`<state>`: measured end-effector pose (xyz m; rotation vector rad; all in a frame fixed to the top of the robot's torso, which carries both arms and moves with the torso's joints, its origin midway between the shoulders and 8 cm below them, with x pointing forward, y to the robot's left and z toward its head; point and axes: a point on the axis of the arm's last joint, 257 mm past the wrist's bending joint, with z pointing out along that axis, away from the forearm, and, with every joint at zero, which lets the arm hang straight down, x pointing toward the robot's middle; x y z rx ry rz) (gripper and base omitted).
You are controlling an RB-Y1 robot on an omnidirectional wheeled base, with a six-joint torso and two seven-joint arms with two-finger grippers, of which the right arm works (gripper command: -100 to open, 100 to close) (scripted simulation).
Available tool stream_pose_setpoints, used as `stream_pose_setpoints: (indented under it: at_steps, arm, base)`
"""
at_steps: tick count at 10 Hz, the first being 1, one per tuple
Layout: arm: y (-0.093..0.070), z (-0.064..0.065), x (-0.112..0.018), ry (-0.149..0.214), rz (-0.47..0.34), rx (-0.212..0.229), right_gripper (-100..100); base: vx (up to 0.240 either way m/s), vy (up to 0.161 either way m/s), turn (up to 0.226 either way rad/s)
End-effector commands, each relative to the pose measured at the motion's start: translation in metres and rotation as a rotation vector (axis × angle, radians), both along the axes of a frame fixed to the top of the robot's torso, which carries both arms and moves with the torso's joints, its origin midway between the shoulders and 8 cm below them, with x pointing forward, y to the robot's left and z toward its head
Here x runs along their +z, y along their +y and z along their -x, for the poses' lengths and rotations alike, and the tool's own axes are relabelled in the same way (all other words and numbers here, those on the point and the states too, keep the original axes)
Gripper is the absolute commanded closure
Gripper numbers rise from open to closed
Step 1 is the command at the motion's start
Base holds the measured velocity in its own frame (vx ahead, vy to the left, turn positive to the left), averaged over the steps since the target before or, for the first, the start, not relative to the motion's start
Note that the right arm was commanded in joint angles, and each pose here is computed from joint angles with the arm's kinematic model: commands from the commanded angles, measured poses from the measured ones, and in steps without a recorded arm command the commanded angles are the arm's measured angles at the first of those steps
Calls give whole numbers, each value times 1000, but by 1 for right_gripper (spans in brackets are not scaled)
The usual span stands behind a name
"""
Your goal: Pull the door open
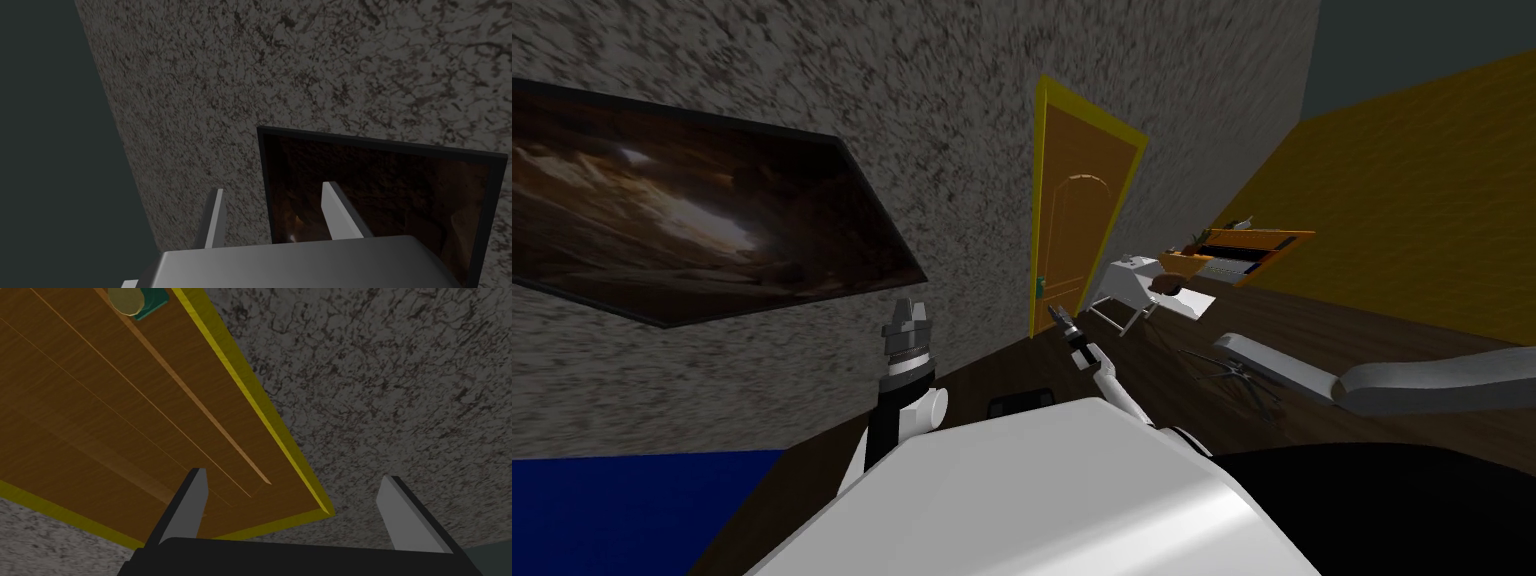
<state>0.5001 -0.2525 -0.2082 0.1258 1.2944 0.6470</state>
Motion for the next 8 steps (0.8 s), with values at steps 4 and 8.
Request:
stream_pose_setpoints:
  at_steps: [4, 8]
  arm:
    - [-12, -16, -24, 36, 124, -21, -100]
    - [-23, -27, -42, 64, 221, -36, -100]
  base:
    - [94, -30, 17]
    - [96, -30, 16]
